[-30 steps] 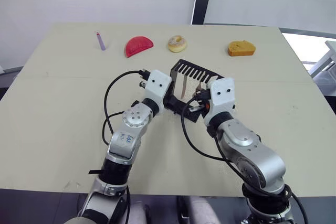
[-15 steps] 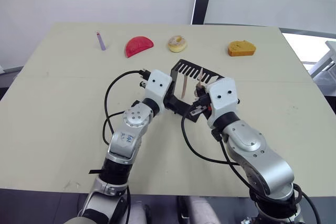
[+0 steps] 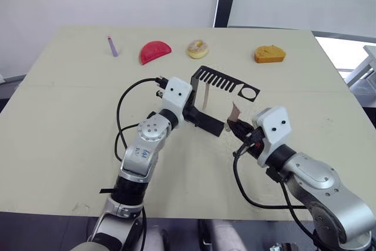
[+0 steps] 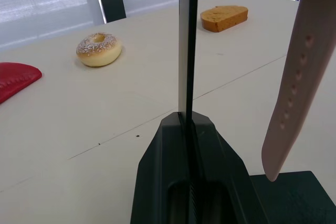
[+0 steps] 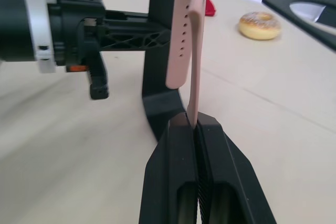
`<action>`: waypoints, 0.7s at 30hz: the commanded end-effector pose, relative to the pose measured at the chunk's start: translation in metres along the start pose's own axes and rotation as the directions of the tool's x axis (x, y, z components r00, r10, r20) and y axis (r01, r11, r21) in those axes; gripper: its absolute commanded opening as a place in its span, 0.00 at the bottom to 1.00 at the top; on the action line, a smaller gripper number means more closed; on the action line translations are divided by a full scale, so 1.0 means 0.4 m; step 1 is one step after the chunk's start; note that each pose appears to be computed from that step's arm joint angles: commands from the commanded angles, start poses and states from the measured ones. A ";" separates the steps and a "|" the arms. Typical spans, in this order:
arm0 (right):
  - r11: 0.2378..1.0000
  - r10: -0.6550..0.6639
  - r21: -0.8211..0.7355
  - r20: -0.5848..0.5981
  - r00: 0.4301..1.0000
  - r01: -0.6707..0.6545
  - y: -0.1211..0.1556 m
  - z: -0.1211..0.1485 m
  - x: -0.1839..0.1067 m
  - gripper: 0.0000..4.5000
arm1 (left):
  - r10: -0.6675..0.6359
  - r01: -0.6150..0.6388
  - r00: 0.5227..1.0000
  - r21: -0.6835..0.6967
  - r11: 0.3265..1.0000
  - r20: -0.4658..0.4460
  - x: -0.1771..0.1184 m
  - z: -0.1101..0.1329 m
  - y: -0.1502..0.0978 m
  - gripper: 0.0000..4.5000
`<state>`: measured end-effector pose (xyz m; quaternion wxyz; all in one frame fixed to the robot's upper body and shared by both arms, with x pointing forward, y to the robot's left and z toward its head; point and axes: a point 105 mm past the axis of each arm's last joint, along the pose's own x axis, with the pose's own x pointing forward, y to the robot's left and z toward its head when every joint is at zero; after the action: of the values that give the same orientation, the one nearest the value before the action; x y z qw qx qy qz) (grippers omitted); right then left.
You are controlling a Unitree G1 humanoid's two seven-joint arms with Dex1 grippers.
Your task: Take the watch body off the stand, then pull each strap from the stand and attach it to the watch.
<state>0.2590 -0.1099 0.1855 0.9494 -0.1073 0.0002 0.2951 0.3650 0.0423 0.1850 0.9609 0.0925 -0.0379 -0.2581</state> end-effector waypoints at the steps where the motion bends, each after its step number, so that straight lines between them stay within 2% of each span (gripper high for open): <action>1: 0.999 0.044 -0.008 0.034 0.998 -0.044 0.014 0.021 -0.016 0.00 | -0.014 0.015 1.000 -0.015 1.000 0.021 -0.006 0.016 -0.006 0.14; 3: 0.998 0.058 -0.005 0.029 0.998 -0.058 0.017 0.018 -0.019 0.00 | -0.021 0.021 1.000 -0.018 1.000 0.022 -0.011 0.017 -0.005 0.31; 9: 0.992 0.125 -0.005 0.018 0.992 -0.125 0.025 0.015 -0.037 0.00 | -0.045 0.045 0.999 -0.046 0.998 0.000 -0.042 0.007 0.022 0.98; 14: 0.984 0.177 -0.001 0.010 0.984 -0.177 0.021 0.015 -0.049 0.00 | -0.115 0.115 0.993 -0.057 0.992 0.012 -0.088 0.013 0.048 0.99; 16: 0.979 0.202 0.009 0.011 0.979 -0.202 0.015 0.017 -0.055 0.00 | -0.192 0.192 0.981 -0.068 0.979 0.014 -0.117 0.013 0.055 0.99; 18: 0.972 0.232 0.025 0.017 0.973 -0.232 0.010 0.021 -0.060 0.00 | -0.276 0.277 0.961 -0.056 0.959 0.012 -0.151 0.009 0.067 0.99; 21: 0.953 0.295 0.066 0.029 0.955 -0.297 0.008 0.026 -0.067 0.00 | -0.461 0.458 0.887 -0.160 0.874 0.021 -0.210 0.003 0.075 0.99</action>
<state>0.2397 -0.1224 0.1852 0.9090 -0.0762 0.0399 0.4079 0.3204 0.1107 0.1750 0.9031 0.0500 0.0352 -0.4250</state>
